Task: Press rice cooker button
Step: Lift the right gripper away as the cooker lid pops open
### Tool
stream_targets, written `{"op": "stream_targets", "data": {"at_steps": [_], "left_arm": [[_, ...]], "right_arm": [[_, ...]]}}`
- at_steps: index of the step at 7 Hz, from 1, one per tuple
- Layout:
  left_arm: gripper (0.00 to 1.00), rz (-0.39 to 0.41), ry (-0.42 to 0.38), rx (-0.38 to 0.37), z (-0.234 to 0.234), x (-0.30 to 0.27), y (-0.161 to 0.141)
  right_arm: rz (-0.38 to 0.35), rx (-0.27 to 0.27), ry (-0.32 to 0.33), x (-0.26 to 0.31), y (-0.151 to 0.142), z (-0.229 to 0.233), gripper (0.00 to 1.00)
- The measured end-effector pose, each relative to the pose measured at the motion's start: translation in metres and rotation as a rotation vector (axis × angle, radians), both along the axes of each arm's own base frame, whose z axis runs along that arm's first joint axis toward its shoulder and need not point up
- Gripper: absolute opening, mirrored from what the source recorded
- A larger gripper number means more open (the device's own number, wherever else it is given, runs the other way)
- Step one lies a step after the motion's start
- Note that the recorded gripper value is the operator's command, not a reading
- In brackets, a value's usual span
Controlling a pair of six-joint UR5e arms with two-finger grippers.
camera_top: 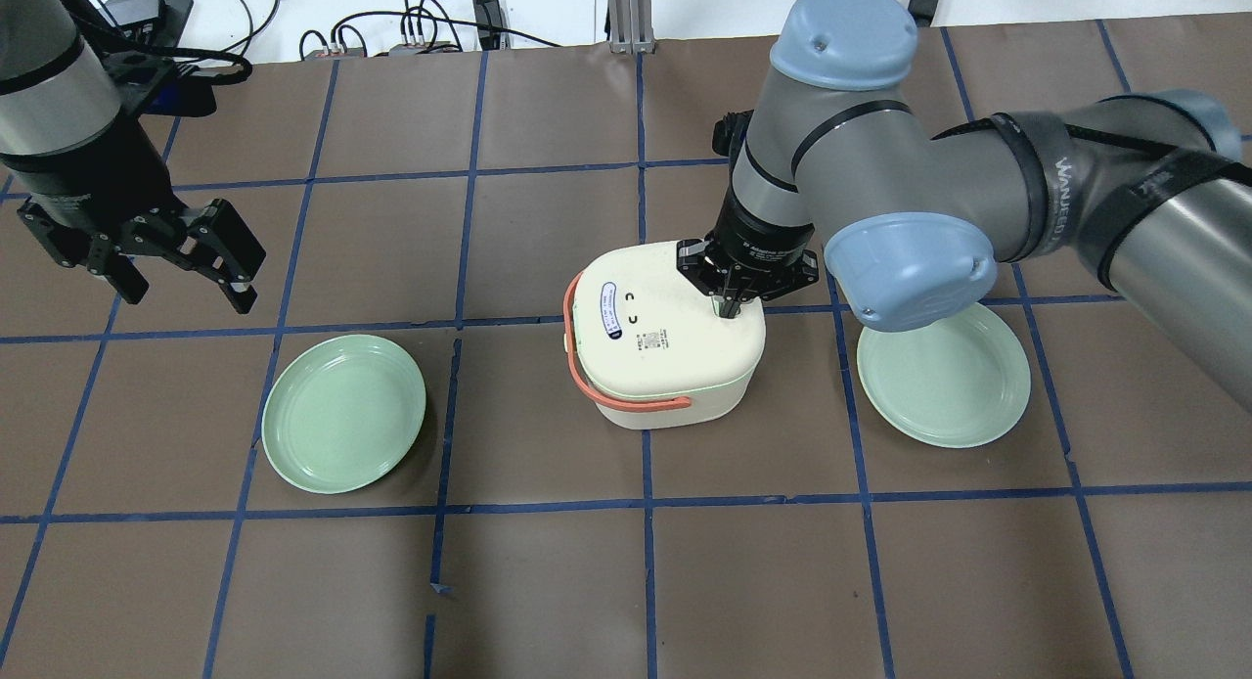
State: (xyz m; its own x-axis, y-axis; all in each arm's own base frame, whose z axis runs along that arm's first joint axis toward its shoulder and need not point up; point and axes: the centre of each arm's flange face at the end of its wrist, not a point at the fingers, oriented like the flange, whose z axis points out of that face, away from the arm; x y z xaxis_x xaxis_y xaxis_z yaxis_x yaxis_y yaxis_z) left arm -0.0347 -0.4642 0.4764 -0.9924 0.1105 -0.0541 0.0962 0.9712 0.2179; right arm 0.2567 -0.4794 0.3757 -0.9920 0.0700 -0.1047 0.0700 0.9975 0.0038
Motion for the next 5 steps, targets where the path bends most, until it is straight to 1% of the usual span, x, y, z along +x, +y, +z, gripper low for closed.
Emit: {"op": "stream_targets", "data": {"at_steps": [1,2,3,4,5], "left_arm": [[1.0,0.0,0.0,0.0,0.0,0.0,0.0],[1.0,0.0,0.0,0.0,0.0,0.0,0.0],[1.0,0.0,0.0,0.0,0.0,0.0,0.0],[1.0,0.0,0.0,0.0,0.0,0.0,0.0],[1.0,0.0,0.0,-0.001,0.0,0.0,0.0]], "right_arm": [[0.001,-0.046,0.03,-0.003,-0.006,0.024,0.81],[-0.001,-0.072,0.049,-0.006,-0.01,0.048,0.92],[-0.01,-0.076,0.066,-0.013,-0.013,0.064,0.99],[-0.025,-0.082,0.082,-0.023,-0.014,0.074,0.99],[-0.048,-0.076,0.092,-0.039,-0.014,0.08,0.99]]}}
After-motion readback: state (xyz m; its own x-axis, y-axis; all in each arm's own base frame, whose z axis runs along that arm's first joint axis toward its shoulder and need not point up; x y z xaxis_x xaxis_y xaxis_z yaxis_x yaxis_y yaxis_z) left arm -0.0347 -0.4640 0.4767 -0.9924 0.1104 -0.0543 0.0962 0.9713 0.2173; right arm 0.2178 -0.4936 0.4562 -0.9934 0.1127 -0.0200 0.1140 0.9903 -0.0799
